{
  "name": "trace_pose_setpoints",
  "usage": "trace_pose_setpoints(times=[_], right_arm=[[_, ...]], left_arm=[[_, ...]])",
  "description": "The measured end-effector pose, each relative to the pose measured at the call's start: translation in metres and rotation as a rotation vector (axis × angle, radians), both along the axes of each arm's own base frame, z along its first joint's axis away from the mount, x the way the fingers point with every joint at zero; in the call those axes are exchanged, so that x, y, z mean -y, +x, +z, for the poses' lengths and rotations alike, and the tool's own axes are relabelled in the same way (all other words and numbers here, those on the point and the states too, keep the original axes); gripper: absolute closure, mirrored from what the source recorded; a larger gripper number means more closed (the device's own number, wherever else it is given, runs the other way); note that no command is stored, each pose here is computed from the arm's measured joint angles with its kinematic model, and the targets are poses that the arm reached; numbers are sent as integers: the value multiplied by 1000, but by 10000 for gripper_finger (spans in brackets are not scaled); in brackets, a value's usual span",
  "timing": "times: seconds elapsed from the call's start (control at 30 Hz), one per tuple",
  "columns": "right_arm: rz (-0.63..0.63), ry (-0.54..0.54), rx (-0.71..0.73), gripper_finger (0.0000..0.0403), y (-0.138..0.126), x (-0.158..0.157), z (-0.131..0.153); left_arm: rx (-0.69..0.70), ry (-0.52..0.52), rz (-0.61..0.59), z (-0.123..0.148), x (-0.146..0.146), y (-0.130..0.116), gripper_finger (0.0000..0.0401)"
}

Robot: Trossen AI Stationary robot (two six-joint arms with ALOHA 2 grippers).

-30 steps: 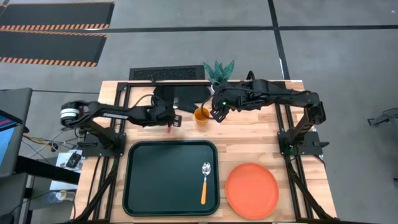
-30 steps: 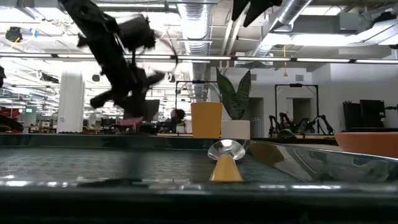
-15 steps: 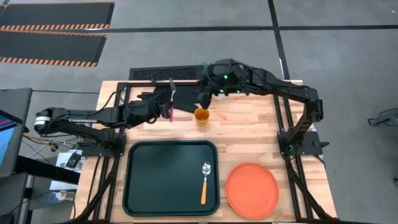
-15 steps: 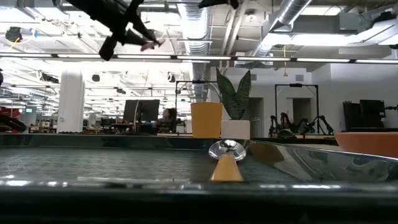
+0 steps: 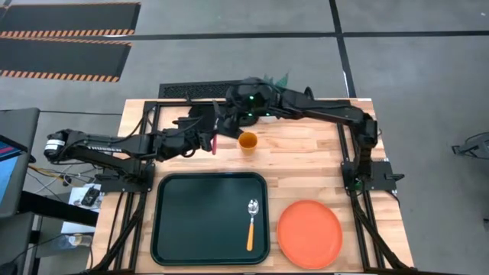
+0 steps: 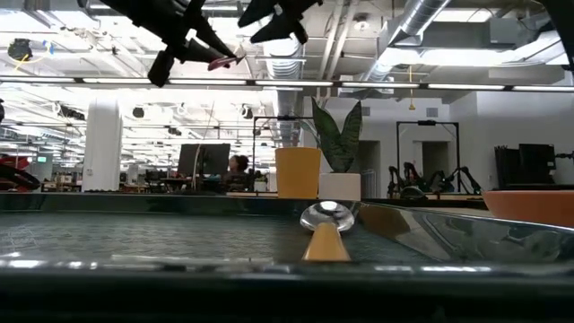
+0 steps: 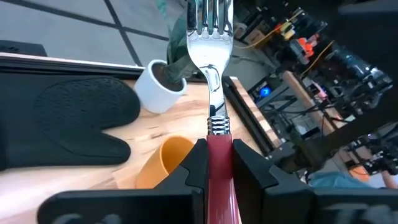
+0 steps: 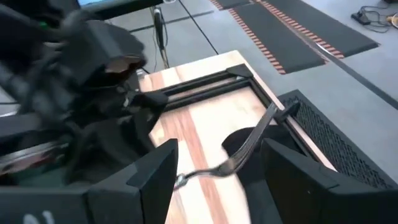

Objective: Pick and place plate/cup/fork/spoon on tray
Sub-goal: Put the fork on the serving tray to the left of the spoon

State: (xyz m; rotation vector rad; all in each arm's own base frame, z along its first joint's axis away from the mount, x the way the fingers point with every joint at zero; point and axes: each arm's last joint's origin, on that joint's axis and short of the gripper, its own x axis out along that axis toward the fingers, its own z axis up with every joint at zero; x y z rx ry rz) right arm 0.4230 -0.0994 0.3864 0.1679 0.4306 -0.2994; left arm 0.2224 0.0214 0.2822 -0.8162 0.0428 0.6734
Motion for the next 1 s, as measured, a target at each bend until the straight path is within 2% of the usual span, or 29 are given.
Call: trace_pose_setpoints(times=[0.13, 0.27, 0.47, 0.6, 0.87, 1.0], right_arm=[[-19, 5, -18, 148, 3, 9, -7], [-37, -4, 23, 148, 5, 18, -6], [-12, 79, 87, 148, 4, 32, -4], [-18, 98, 70, 150, 8, 34, -12], [-18, 106, 57, 211, 7, 34, -13], [-23, 103, 66, 262, 7, 36, -12]], left_arm=[[-5, 16, -9, 0, 2, 0, 375], [-6, 25, -22, 1, 4, 1, 375], [5, 41, -29, 2, 5, 2, 375], [-4, 46, -17, 1, 5, 2, 375], [-15, 58, -19, 1, 5, 2, 375], [-15, 58, -19, 1, 5, 2, 375]])
